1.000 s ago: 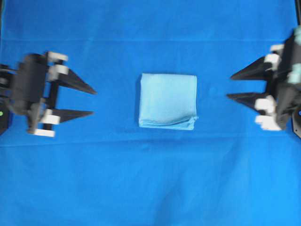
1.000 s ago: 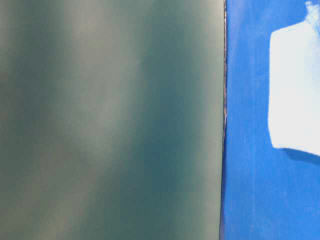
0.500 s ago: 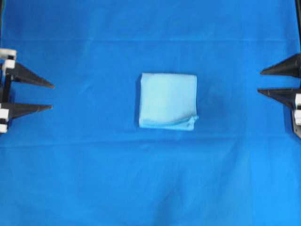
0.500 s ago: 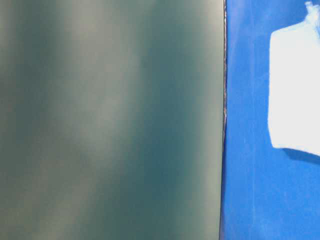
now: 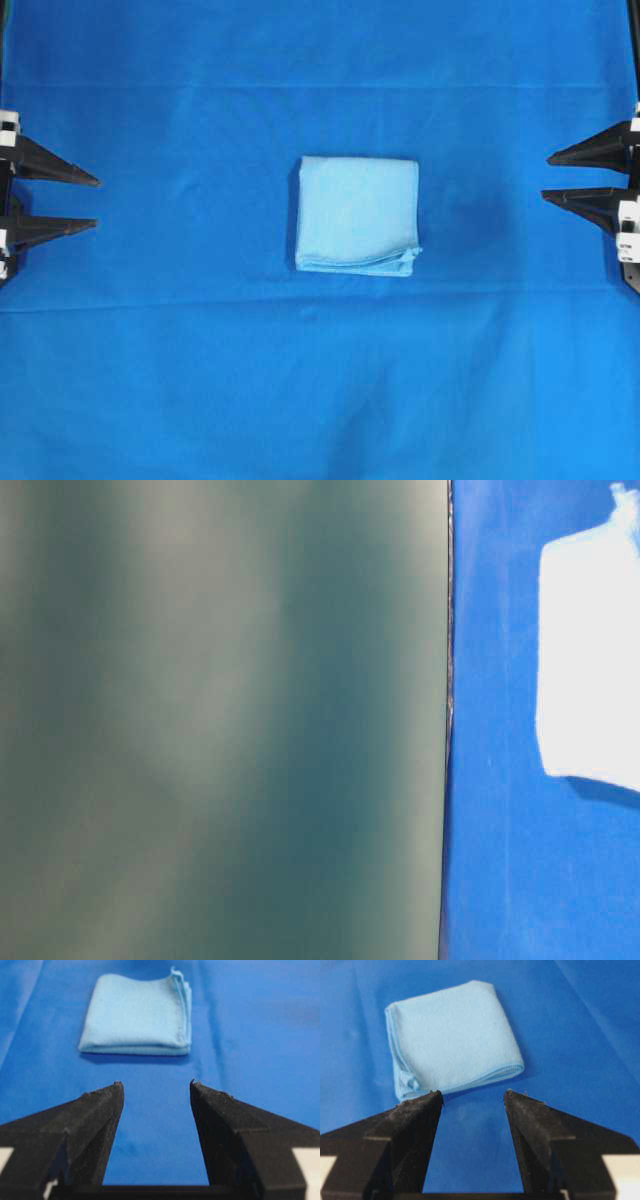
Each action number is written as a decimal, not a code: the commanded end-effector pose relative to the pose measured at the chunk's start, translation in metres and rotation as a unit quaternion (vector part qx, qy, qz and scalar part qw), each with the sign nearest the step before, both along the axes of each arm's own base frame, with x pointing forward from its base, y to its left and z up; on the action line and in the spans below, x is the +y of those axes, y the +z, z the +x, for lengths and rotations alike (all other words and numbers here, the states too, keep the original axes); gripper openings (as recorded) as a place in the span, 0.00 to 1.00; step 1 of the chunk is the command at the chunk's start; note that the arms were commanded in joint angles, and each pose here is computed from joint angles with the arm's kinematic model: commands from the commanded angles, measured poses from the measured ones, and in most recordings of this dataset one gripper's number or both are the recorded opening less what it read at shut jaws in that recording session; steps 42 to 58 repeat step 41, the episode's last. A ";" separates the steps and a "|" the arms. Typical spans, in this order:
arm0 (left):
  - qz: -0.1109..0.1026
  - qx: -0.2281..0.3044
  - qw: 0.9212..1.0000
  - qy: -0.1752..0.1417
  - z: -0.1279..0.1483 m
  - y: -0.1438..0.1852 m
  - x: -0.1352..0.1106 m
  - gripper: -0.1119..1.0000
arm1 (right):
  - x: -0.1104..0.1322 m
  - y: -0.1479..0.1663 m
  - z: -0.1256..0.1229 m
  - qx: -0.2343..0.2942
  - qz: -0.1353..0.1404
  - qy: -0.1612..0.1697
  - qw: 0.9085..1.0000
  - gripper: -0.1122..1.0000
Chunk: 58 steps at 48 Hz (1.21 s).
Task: Fold the light blue towel.
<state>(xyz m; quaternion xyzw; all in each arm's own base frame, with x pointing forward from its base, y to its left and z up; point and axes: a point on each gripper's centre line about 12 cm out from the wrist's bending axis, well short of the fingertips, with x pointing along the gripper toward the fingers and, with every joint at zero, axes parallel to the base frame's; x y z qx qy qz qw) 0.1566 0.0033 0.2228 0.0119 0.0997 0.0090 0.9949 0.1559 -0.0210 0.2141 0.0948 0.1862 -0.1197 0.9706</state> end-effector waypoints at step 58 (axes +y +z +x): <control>-0.001 -0.004 1.000 0.004 0.002 0.004 0.001 0.58 | 0.000 0.002 0.003 0.000 0.000 0.002 1.000 0.62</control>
